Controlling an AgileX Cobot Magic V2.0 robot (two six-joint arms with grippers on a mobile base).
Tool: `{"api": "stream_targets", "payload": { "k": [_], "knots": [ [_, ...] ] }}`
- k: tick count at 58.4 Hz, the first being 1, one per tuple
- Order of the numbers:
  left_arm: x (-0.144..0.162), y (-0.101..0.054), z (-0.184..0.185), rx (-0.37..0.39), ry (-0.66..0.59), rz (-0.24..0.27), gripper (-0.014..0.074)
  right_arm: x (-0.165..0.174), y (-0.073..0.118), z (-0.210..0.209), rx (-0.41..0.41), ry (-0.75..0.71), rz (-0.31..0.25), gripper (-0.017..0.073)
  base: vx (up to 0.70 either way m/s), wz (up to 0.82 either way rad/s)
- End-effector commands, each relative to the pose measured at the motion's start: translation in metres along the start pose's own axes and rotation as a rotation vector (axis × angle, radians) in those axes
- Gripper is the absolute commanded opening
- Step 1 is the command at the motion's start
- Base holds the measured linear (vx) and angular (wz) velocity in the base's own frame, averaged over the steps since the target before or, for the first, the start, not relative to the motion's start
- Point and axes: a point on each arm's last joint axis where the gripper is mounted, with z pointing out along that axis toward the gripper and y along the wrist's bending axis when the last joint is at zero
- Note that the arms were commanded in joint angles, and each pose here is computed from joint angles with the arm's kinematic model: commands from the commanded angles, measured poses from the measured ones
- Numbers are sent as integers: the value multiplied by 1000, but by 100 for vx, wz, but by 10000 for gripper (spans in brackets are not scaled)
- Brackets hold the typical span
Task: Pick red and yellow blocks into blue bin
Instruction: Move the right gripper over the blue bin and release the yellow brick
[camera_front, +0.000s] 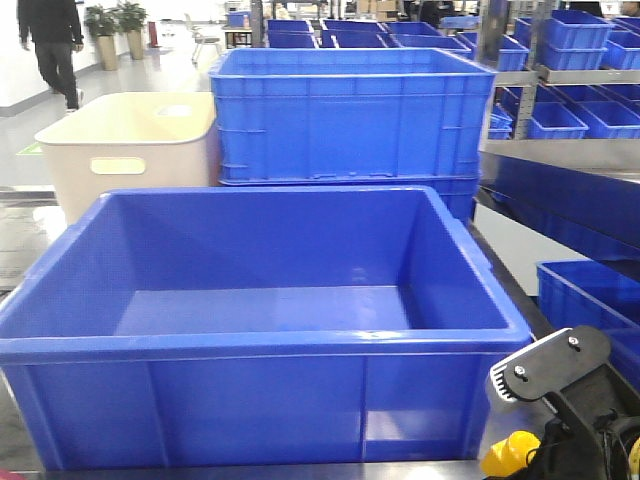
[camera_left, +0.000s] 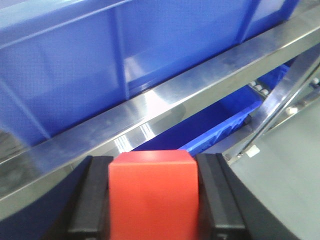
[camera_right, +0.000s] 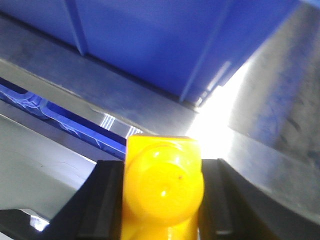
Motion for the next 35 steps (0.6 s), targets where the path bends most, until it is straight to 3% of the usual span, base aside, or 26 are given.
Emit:
{"api": "stream_targets", "payload": {
  "k": [1,35],
  "knots": [
    [-11,-1,-7,-1,-91,-12,235,-13,-2,-12,10,-109,-17,225,3,15],
    [-11,-1,-7,-1,-91,-12,235,-13,-2,-12,10,-111,-17,225,1,4]
  ]
}}
